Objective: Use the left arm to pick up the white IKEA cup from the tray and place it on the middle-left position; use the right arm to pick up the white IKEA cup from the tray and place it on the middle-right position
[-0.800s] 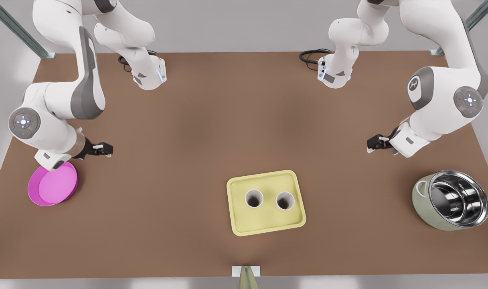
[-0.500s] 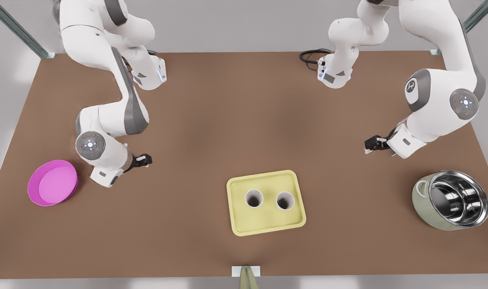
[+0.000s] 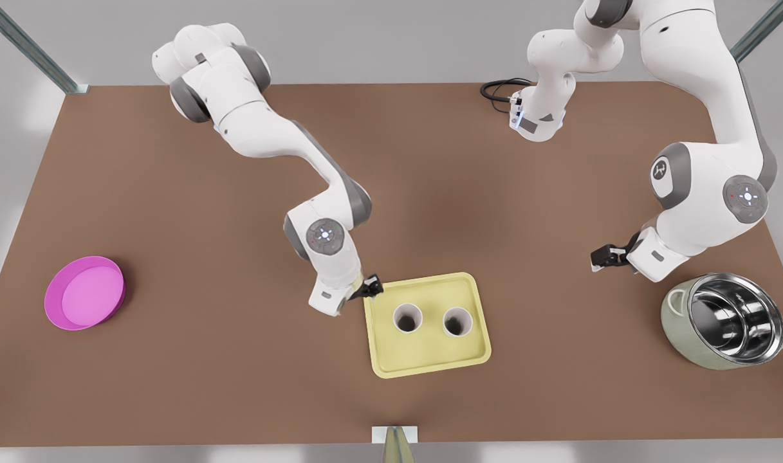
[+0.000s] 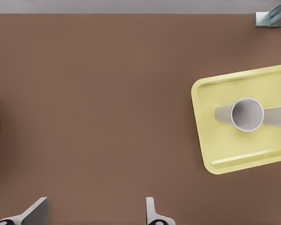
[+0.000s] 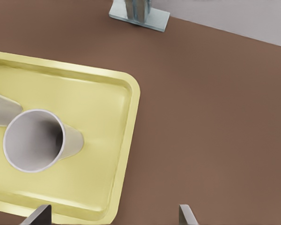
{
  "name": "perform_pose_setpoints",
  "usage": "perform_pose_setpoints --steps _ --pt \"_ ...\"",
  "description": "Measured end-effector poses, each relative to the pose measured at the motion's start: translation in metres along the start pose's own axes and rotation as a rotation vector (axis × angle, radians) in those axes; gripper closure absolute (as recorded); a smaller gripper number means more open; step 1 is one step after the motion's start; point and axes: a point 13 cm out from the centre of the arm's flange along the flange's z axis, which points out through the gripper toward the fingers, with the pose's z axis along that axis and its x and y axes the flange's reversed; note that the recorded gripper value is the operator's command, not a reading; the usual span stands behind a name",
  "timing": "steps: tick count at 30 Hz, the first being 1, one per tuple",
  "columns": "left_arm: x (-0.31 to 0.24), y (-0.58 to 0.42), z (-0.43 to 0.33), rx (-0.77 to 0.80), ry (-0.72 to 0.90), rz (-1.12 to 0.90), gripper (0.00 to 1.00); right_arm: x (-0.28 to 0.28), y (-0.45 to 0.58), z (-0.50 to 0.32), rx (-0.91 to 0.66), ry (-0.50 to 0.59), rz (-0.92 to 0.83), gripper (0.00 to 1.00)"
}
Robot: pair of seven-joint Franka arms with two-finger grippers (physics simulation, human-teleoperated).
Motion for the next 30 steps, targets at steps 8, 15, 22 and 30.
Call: perform_pose_setpoints --steps 8,15,22,30 --pt "0.000 -0.003 0.003 -0.001 0.000 0.005 0.00 -0.016 0.046 0.051 -0.112 -0.114 0.079 0.00" --pt "0.000 -0.004 0.003 -0.001 0.000 0.005 0.00 -0.031 0.058 0.060 -0.167 -0.196 0.137 0.00" --pt "0.000 -0.003 0.004 -0.001 0.001 0.004 0.00 -0.021 0.063 0.093 -0.182 -0.179 0.173 0.00" --pt "0.000 -0.004 0.005 -0.001 0.003 0.005 0.00 0.001 0.069 0.130 -0.191 -0.129 0.198 0.00"
